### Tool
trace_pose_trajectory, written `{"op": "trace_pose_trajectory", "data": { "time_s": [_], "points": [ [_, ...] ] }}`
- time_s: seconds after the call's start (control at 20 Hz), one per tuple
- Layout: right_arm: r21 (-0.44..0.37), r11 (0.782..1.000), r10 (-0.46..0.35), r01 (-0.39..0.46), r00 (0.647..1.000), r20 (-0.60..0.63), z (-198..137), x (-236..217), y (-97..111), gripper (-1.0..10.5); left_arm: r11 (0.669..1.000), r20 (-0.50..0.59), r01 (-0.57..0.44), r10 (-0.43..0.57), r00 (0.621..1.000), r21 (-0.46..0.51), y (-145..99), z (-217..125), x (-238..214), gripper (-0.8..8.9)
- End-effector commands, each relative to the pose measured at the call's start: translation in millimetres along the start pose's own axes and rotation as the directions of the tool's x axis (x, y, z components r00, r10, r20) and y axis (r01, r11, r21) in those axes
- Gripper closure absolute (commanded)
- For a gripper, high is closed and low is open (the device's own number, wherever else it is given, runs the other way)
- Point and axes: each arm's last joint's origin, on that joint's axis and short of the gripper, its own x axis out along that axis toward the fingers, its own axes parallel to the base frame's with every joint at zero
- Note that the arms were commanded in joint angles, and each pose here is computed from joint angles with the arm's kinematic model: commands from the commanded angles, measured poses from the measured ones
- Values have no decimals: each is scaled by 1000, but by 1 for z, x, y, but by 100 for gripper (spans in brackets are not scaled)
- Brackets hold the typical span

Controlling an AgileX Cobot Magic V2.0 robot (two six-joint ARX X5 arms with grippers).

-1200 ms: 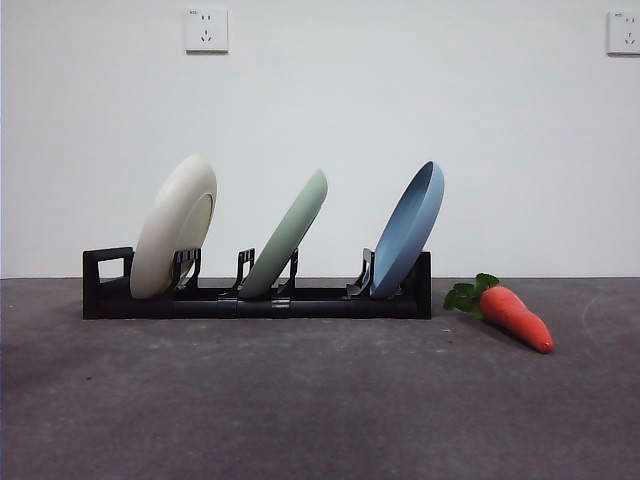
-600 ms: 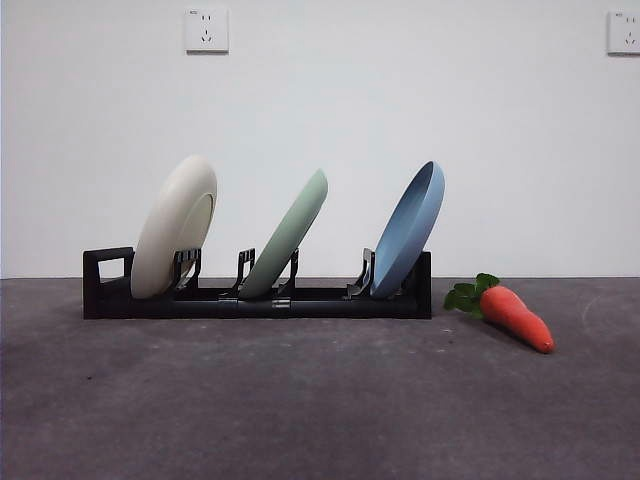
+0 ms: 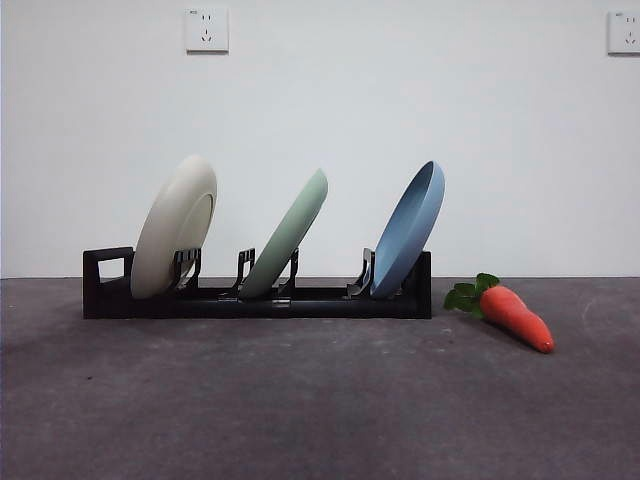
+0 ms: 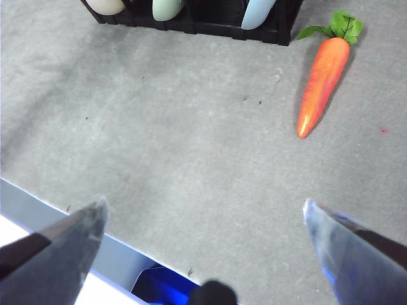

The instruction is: Take the green plate from the plate rack,put the plate on the table,take the carrot from the table,put the carrot in the plate

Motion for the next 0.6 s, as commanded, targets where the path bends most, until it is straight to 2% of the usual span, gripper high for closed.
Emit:
{"op": "trace_pose_trajectory", "data": {
  "time_s": [0.05,0.35,0.6],
  "points": [
    [-4,1000,3,-3,1000,5,1,0,0,290,999,17,-25,24,1000,32,-1,5,38,157],
    [-2,1000,0,0,1000,1,2,1,0,290,992,17,-102,101,995,71,7,-15,148,157],
    [8,1000,2,-2,1000,-20,4,6,-3,290,991,-75,-119,124,989,68,21,-40,219,157]
  ]
}}
